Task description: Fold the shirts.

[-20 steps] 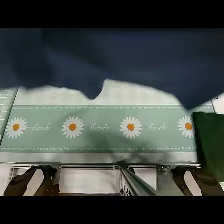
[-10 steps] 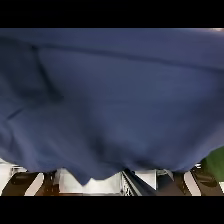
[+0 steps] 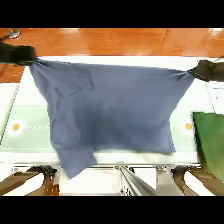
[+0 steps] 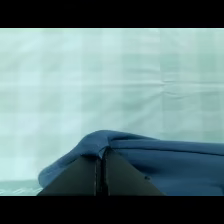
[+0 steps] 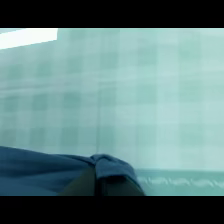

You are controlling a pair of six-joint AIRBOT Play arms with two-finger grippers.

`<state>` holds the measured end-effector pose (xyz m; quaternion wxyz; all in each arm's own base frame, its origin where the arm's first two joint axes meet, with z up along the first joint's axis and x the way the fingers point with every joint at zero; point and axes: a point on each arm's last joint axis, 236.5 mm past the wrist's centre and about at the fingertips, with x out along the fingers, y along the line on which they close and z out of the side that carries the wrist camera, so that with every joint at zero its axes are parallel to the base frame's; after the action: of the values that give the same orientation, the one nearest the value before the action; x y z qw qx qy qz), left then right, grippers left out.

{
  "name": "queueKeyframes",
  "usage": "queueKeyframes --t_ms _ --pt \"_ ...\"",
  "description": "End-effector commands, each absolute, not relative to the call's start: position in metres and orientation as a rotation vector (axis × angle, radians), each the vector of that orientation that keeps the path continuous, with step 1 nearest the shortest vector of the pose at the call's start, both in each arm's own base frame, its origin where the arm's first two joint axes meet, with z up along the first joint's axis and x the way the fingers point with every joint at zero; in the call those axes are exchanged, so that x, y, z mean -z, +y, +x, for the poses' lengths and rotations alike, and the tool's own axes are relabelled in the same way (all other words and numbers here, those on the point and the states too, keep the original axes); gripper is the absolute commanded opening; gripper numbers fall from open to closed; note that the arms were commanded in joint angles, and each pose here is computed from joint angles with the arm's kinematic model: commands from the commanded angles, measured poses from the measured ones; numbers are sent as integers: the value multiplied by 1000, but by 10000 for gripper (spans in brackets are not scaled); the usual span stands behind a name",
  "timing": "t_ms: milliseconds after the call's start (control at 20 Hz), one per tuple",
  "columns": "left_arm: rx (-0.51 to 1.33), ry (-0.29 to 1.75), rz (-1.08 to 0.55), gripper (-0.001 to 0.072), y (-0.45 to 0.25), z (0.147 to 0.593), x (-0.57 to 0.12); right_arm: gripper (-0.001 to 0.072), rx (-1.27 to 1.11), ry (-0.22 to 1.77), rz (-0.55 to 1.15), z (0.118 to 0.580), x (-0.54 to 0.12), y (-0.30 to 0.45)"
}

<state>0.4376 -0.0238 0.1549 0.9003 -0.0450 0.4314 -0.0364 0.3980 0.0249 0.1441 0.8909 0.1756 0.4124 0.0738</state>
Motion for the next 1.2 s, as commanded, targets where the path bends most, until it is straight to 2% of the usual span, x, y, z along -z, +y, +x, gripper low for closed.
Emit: queueKeyframes --t_ms 0,150,300,400,550,750,800,850,900,950,1150 --pt "77 898 -245 22 -39 498 -87 27 -130 893 494 481 -64 24" --pt "86 934 -321 22 -56 516 -49 27 -134 948 533 528 -23 22" --pt "72 1045 -348 22 -61 509 -11 28 -157 988 573 545 -7 27" --pt "119 1172 -276 22 -60 481 5 28 -205 1072 553 527 -7 28" --pt "213 1384 -147 22 -56 429 32 28 -251 1344 453 462 24 23" --pt "155 1475 -205 23 -33 404 59 28 -190 1470 434 428 71 16" --pt "161 1480 -242 25 -35 402 59 61 -184 1468 448 430 75 17" --pt "186 1493 -285 162 -43 399 57 328 -175 1461 474 433 76 20" --pt "209 1506 -310 601 -51 396 55 622 -198 1446 492 436 72 27" --pt "219 1520 -307 705 -53 392 53 619 -213 1429 500 440 62 28" --pt "180 1582 -342 704 -26 361 33 618 -118 1429 406 407 11 -31"
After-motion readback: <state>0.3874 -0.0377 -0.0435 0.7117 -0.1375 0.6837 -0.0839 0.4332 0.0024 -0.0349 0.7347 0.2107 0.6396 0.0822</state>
